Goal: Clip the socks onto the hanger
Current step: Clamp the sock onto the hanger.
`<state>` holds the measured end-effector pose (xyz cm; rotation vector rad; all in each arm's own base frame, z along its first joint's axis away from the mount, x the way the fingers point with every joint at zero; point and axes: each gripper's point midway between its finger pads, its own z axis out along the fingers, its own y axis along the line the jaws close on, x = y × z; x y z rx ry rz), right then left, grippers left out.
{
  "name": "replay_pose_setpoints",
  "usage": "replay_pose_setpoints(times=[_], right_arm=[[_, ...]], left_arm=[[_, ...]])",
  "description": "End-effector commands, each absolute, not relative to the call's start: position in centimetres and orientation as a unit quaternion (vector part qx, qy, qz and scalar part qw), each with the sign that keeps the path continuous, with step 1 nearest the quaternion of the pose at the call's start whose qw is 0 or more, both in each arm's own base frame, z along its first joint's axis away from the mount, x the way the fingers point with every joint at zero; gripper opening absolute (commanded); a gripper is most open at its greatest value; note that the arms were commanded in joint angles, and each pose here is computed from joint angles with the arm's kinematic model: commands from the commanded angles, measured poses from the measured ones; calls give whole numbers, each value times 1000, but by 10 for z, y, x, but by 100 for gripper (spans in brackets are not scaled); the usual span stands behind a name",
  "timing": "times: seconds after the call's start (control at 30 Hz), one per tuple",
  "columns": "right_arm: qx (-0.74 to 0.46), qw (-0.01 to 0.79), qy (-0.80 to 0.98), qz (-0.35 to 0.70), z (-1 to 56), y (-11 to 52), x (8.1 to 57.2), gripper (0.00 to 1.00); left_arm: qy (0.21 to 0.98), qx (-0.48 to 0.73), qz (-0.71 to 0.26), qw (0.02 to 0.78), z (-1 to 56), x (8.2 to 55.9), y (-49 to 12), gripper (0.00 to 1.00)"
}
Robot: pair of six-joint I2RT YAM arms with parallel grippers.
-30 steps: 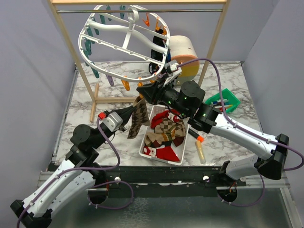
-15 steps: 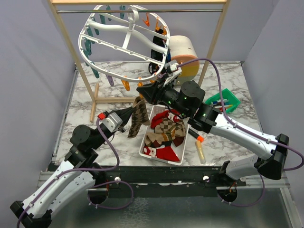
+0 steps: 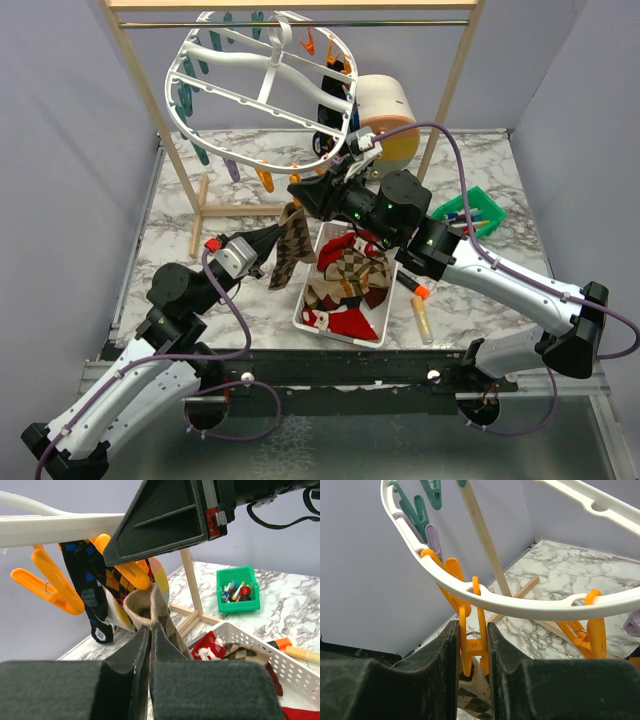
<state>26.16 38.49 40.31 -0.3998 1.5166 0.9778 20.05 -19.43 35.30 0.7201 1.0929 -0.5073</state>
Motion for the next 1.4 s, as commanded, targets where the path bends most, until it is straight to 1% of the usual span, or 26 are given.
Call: replay_pose_setpoints(times=[0.0,0.73,1.37], right_arm=[[-156,609,660,412,403,383,270,0],[-161,600,667,412,396,386,270,1],[-165,597,661,424,395,385,264,1]], left_arm=[[486,316,-226,783,373,200,-189,0],[467,313,-233,793,392,202,-193,0],[481,285,-196,806,390,216,-182,0]])
